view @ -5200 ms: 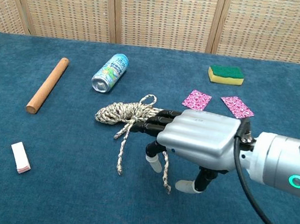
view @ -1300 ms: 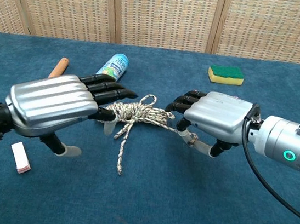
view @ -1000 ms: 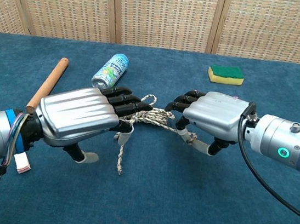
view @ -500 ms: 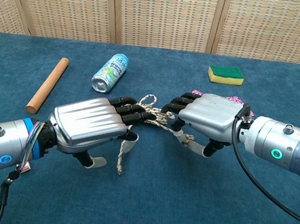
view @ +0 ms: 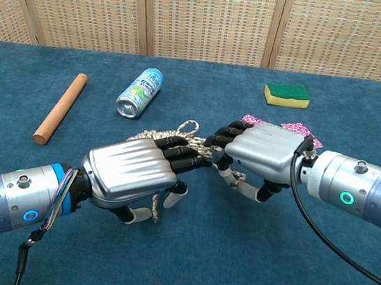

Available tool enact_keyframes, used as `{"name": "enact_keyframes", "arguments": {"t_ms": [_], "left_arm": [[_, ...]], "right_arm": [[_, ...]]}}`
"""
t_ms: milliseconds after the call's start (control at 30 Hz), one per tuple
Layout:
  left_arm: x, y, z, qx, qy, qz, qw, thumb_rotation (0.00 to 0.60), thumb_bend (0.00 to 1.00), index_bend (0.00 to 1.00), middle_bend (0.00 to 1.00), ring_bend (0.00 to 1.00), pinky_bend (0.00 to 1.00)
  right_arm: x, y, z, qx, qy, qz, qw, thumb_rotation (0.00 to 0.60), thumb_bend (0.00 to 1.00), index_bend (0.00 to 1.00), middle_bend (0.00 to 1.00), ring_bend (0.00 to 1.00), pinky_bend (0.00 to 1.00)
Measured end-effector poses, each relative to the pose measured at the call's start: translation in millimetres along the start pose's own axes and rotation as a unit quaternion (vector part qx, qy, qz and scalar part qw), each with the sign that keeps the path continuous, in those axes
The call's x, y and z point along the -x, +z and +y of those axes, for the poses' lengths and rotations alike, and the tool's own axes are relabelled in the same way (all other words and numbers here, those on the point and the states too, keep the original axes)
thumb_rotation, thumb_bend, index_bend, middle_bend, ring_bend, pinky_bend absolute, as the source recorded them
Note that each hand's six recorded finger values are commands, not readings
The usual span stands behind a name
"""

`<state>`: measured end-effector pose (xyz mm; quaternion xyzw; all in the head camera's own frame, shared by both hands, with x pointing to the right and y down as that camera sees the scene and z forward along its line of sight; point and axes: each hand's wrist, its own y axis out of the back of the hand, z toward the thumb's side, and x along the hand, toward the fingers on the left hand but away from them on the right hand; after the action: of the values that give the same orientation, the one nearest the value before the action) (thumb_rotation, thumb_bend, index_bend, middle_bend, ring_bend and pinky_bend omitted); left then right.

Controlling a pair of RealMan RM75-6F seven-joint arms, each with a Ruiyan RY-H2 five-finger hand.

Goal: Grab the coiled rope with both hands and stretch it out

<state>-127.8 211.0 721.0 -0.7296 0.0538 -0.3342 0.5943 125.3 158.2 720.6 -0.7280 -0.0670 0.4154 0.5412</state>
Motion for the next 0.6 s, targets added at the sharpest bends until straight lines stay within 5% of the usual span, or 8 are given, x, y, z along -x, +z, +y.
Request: {"name": "enact_keyframes", "arguments": {"t_ms": [600], "left_arm": [[1.1, 2.4, -7.8, 0.002, -0.005, -0.004, 1.0, 0.6, 0.37, 0.55, 0.0, 0.0, 0.0]], "right_arm": [[0.5, -0.3, -3.7, 0.002, 0.002, -0.002, 1.0, 0.6, 0.48, 0.68, 0.08, 0.0, 0.0]]}}
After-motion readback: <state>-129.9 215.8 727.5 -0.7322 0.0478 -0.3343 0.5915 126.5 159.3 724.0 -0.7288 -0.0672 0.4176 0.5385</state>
